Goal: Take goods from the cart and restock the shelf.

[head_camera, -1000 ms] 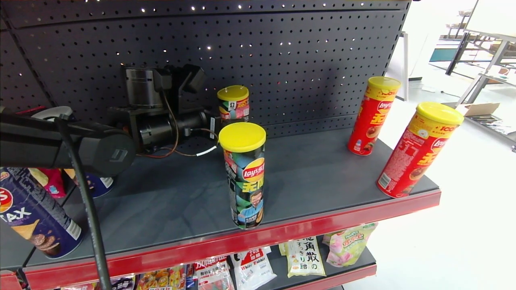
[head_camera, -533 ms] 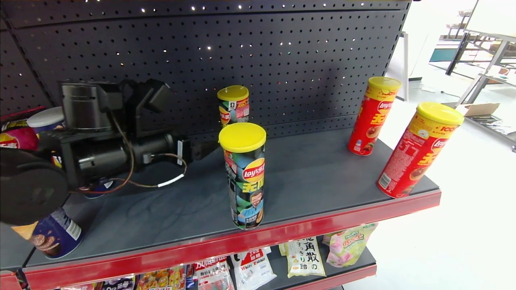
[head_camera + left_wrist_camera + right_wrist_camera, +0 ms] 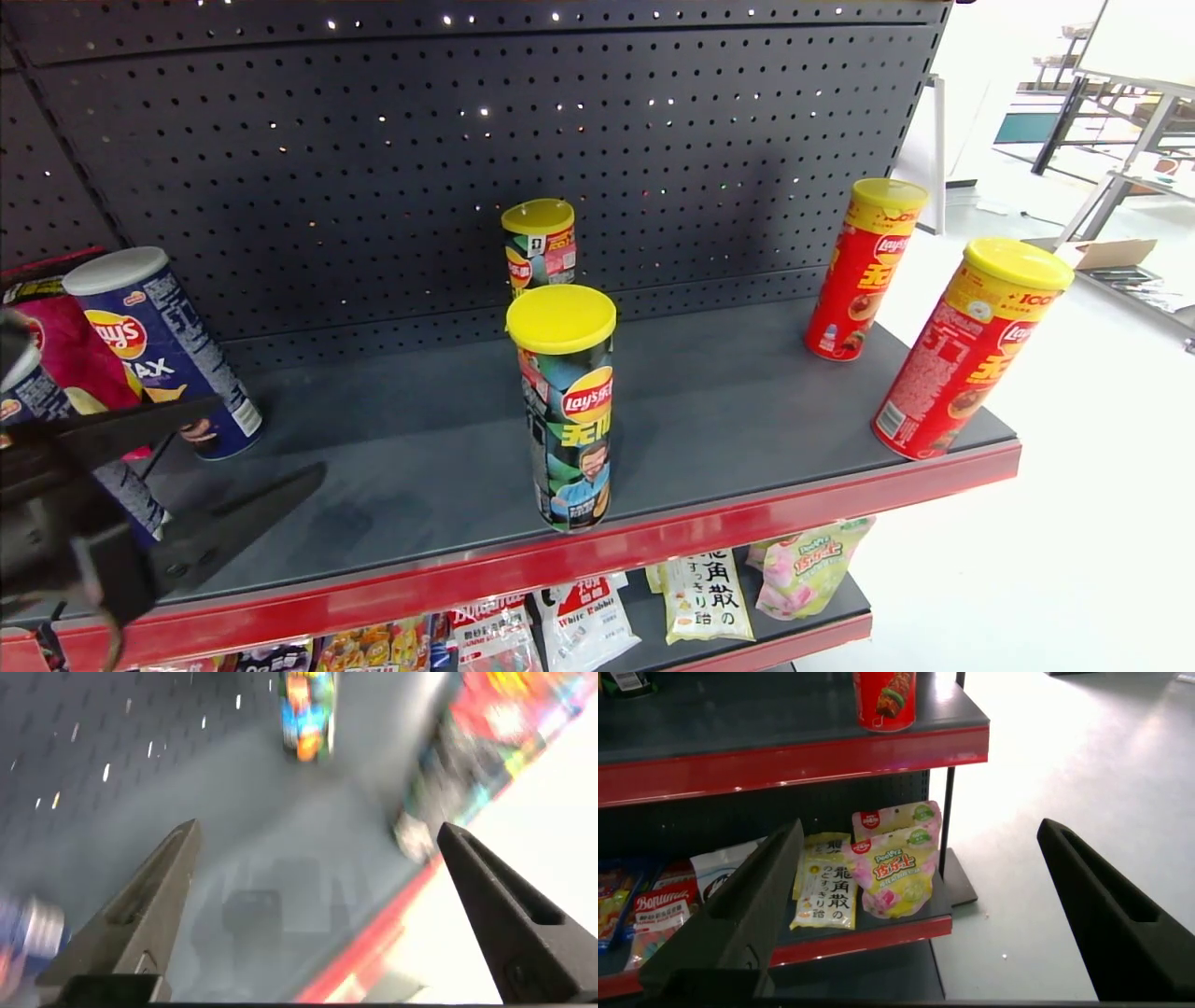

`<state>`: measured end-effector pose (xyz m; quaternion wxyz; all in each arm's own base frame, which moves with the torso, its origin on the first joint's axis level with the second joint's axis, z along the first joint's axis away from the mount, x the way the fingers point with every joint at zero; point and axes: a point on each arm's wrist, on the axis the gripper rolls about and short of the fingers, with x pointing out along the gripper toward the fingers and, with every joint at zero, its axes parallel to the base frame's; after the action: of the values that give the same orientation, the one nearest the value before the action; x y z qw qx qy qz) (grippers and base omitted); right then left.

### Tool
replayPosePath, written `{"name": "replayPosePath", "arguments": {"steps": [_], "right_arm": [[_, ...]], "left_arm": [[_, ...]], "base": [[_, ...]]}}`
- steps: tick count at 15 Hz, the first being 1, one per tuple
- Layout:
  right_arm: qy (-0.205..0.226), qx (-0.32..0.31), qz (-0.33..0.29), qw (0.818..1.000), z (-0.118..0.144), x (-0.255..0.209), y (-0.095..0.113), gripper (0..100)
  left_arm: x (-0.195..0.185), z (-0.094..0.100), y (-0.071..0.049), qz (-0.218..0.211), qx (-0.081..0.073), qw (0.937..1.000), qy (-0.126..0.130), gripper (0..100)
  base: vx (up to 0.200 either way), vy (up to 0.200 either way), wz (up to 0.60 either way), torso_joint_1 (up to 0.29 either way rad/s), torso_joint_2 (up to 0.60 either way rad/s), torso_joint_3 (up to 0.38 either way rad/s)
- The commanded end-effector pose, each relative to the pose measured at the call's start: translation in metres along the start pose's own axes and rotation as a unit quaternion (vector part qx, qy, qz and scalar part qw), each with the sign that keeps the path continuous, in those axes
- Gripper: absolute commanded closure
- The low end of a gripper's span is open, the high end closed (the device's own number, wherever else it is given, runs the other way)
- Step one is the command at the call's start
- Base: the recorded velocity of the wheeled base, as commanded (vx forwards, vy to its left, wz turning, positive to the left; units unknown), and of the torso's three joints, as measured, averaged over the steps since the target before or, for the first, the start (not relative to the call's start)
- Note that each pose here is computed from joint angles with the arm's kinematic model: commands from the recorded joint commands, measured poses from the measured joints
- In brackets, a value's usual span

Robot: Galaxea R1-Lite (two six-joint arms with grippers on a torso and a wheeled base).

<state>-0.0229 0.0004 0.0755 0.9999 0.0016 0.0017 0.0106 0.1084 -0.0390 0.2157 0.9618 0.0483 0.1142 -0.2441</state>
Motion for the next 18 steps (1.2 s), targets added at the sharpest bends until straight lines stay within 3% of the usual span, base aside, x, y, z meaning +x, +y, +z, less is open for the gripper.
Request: {"name": "replayPosePath", "arguments": {"steps": [1, 3, 5, 6, 8, 9, 10, 11, 14, 16, 18], "right_arm": [[0.001, 0.0, 0.0, 1.0, 0.0, 0.0, 0.0, 0], [0.0, 0.0, 0.0, 1.0, 0.0, 0.0, 0.0, 0], [0.0, 0.0, 0.0, 1.0, 0.0, 0.0, 0.0, 0], [0.0, 0.0, 0.0, 1.0, 0.0, 0.0, 0.0, 0], [0.0, 0.0, 0.0, 1.0, 0.0, 0.0, 0.0, 0], [0.0, 0.0, 0.0, 1.0, 0.0, 0.0, 0.0, 0], [0.001, 0.0, 0.001, 1.0, 0.0, 0.0, 0.0, 0], [0.0, -0.001, 0.001, 1.0, 0.0, 0.0, 0.0, 0], [0.001, 0.0, 0.0, 1.0, 0.0, 0.0, 0.0, 0], [0.0, -0.006, 0.003, 1.0, 0.0, 0.0, 0.0, 0], [0.001, -0.008, 0.005, 1.0, 0.0, 0.0, 0.0, 0]], "left_arm": [[-0.102, -0.065, -0.021, 0.091, -0.007, 0.9936, -0.067, 0], [-0.115, -0.069, -0.023, 0.121, -0.02, 0.99, -0.07, 0], [-0.12, -0.067, -0.023, 0.142, -0.062, 0.9843, -0.083, 0], [-0.122, -0.07, -0.024, 0.149, -0.071, 0.9824, -0.089, 0], [-0.125, -0.072, -0.024, 0.161, -0.066, 0.9799, -0.097, 0], [-0.132, -0.078, -0.025, 0.183, -0.037, 0.9765, -0.108, 0], [-0.132, -0.084, -0.026, 0.195, -0.038, 0.9747, -0.102, 0], [-0.132, -0.096, -0.025, 0.232, -0.039, 0.9679, -0.089, 0], [-0.133, -0.098, -0.025, 0.244, -0.022, 0.9663, -0.079, 0], [-0.132, -0.1, -0.026, 0.265, -0.004, 0.9617, -0.069, 0], [-0.131, -0.102, -0.026, 0.272, -0.004, 0.9602, -0.064, 0]], "base": [[0.0, 0.0, 0.0, 0.0, 0.0, 0.0], [0.0, 0.0, 0.0, 0.0, 0.0, 0.0], [0.0, 0.0, 0.0, 0.0, 0.0, 0.0], [0.0, 0.0, 0.0, 0.0, 0.0, 0.0], [0.0, 0.0, 0.0, 0.0, 0.0, 0.0], [0.0, 0.0, 0.0, 0.0, 0.0, 0.0], [0.0, 0.0, 0.0, 0.0, 0.0, 0.0], [0.0, 0.0, 0.0, 0.0, 0.0, 0.0], [0.0, 0.0, 0.0, 0.0, 0.0, 0.0], [0.0, 0.0, 0.0, 0.0, 0.0, 0.0], [0.0, 0.0, 0.3, -0.001, 0.0, 0.001]]}}
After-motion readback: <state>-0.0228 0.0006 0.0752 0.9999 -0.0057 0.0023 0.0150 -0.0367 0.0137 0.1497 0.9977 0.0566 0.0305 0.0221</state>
